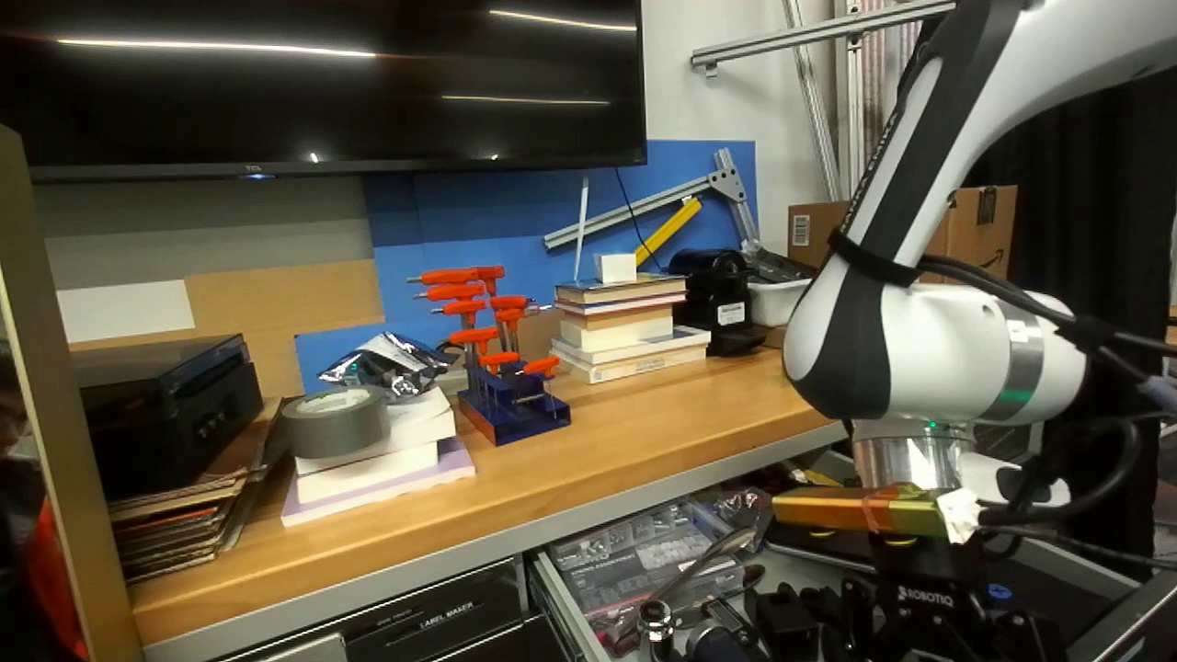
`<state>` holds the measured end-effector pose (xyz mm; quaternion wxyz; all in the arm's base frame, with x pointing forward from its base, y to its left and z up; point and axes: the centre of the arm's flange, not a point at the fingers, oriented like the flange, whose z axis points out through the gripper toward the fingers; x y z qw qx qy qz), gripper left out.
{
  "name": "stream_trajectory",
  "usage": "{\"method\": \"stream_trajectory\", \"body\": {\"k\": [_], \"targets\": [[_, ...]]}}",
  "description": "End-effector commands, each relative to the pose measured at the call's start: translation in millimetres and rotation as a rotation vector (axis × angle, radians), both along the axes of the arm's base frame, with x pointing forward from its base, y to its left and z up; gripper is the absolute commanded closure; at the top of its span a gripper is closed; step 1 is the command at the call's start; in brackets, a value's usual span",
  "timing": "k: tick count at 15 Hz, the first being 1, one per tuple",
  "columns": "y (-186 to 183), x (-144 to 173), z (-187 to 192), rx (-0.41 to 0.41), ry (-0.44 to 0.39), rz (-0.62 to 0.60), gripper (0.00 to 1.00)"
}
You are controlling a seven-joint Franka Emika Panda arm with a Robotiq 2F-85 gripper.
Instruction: Pick up the black objects from the countertop and put them inside the open drawer then close the drawer
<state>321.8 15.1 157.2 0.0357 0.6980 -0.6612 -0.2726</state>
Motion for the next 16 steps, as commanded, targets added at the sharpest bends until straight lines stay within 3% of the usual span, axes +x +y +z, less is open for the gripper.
{"method": "stream_trajectory", "body": {"k": [1,9,16], "targets": [[4.0,-44.7,-27.4,-0.016,-0.048,-0.013,0.0],[-5.5,-14.4,-34.3,-0.223,-0.395,-0.023,0.0],[-37.1,37.8,-31.4,-0.279,-0.61,0.14,0.0]]}}
